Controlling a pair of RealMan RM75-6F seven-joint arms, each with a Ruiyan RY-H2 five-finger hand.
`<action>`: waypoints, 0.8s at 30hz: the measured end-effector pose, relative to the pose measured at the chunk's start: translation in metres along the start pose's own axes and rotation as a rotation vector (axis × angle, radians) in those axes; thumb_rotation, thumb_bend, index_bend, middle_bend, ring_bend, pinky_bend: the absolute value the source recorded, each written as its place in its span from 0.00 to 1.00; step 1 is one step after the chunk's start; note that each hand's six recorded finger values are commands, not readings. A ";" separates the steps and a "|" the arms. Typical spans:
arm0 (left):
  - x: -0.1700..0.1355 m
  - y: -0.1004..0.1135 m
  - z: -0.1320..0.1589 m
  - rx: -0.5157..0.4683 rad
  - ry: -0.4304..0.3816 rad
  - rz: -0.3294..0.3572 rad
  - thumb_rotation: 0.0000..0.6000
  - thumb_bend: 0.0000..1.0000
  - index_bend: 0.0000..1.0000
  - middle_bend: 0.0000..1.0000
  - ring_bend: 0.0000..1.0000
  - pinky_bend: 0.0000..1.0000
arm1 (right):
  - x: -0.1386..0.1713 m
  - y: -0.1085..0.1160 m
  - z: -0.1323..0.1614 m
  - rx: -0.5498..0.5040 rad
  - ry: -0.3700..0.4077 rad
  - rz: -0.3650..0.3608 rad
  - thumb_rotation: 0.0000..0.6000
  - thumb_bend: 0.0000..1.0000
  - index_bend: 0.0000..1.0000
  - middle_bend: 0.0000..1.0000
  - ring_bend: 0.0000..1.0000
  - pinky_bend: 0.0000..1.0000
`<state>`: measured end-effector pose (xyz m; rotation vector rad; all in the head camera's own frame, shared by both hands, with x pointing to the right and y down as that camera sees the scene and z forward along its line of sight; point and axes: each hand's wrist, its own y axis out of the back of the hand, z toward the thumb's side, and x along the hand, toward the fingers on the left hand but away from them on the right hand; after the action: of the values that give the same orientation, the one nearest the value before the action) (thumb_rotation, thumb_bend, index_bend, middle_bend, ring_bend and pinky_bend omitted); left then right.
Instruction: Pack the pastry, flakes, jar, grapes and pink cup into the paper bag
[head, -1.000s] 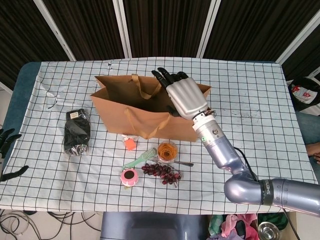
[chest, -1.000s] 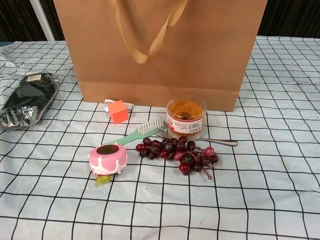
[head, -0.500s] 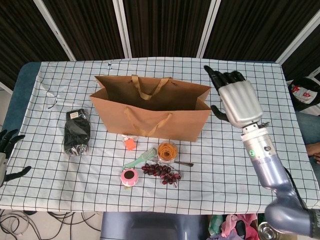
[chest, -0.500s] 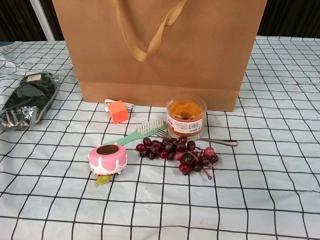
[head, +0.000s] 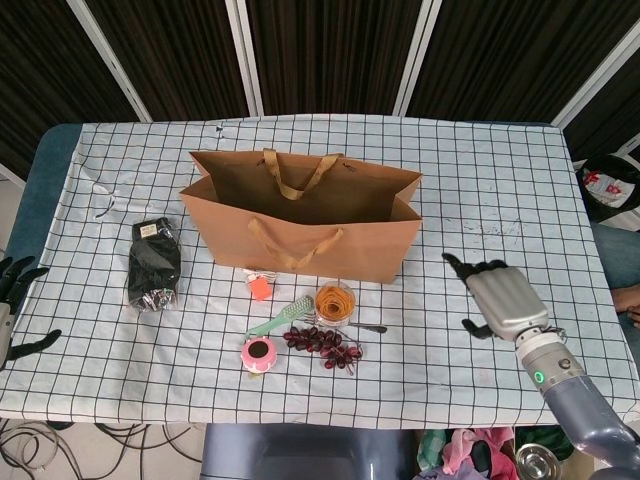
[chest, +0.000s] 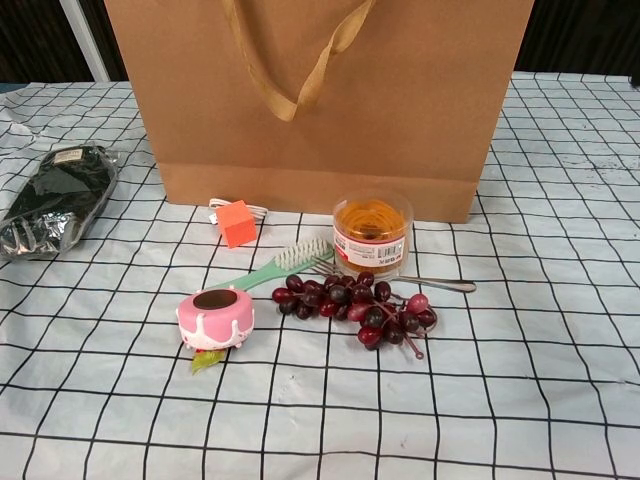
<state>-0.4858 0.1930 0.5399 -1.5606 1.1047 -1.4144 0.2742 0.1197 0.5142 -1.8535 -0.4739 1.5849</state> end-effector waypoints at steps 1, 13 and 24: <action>0.000 0.000 0.000 0.000 0.001 0.002 1.00 0.03 0.20 0.09 0.02 0.11 | -0.001 -0.009 0.006 -0.006 0.028 0.041 1.00 0.24 0.07 0.25 0.24 0.22; 0.001 0.002 -0.004 -0.001 0.013 0.004 1.00 0.03 0.20 0.09 0.02 0.11 | -0.036 -0.053 0.071 0.066 0.271 0.012 1.00 0.24 0.13 0.11 0.16 0.22; 0.001 0.001 -0.004 0.000 0.013 0.003 1.00 0.03 0.20 0.09 0.02 0.11 | -0.063 -0.059 0.115 0.142 0.361 -0.090 1.00 0.24 0.11 0.06 0.12 0.19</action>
<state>-0.4898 0.1914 0.5394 -1.5508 1.1142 -1.4251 0.1578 0.1494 0.5927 -1.9243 -0.2695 1.1591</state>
